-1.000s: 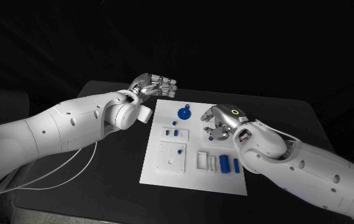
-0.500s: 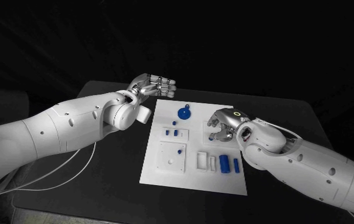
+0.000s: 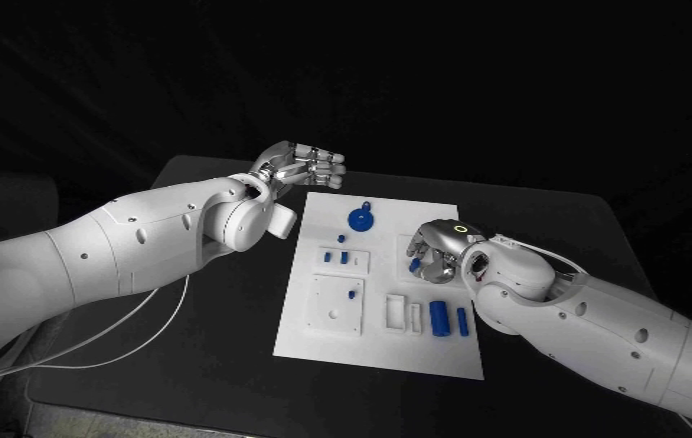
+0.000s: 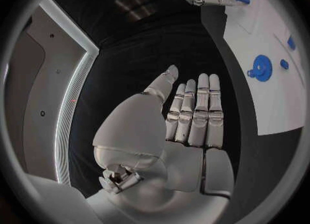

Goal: Assemble the parts on the task board

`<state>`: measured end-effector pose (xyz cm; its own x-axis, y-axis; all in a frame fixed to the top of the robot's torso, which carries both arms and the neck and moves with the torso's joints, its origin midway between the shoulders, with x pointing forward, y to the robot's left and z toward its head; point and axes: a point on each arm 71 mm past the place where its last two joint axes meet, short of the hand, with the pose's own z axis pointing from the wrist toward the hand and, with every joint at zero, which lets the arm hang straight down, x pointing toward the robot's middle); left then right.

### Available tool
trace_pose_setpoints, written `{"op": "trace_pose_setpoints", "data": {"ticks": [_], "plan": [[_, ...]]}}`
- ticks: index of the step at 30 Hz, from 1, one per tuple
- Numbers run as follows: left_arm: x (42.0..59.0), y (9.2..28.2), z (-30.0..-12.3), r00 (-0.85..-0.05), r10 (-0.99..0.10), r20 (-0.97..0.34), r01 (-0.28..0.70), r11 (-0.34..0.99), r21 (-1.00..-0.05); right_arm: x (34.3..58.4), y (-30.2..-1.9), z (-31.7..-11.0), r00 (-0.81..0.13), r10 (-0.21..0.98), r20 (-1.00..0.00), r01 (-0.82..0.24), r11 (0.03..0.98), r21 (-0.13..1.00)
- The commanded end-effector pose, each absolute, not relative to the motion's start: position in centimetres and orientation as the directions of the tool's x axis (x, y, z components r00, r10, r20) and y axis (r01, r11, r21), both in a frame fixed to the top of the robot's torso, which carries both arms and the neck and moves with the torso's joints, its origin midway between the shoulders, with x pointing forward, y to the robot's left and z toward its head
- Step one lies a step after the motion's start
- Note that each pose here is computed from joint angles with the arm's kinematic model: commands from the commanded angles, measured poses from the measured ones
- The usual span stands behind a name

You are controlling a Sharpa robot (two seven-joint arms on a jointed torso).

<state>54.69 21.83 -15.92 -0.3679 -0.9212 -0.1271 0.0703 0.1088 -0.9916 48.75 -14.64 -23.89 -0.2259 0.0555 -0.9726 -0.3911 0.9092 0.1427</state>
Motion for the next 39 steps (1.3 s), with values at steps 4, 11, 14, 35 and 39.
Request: {"op": "trace_pose_setpoints", "data": {"ticks": [4,11,14,35,39], "plan": [[54.66,21.65,-15.81,-0.382,-0.917,-0.116,0.071,0.096,-0.993,48.66,-14.43,-24.54,-0.236,0.013,-0.972,-0.411,0.905,0.111],[54.67,21.66,-15.82,-0.381,-0.917,-0.116,0.071,0.097,-0.993,48.65,-14.14,-24.59,-0.221,0.023,-0.975,-0.416,0.902,0.116],[54.67,21.66,-15.83,-0.381,-0.917,-0.116,0.070,0.097,-0.993,48.68,-14.11,-24.56,-0.211,0.030,-0.977,-0.414,0.903,0.117],[54.71,21.88,-15.87,-0.378,-0.918,-0.118,0.066,0.100,-0.993,48.94,-14.07,-24.11,-0.129,0.071,-0.989,-0.387,0.915,0.116],[54.74,21.97,-15.88,-0.376,-0.919,-0.118,0.066,0.101,-0.993,48.83,-14.17,-23.96,-0.120,0.075,-0.990,-0.387,0.915,0.116]]}}
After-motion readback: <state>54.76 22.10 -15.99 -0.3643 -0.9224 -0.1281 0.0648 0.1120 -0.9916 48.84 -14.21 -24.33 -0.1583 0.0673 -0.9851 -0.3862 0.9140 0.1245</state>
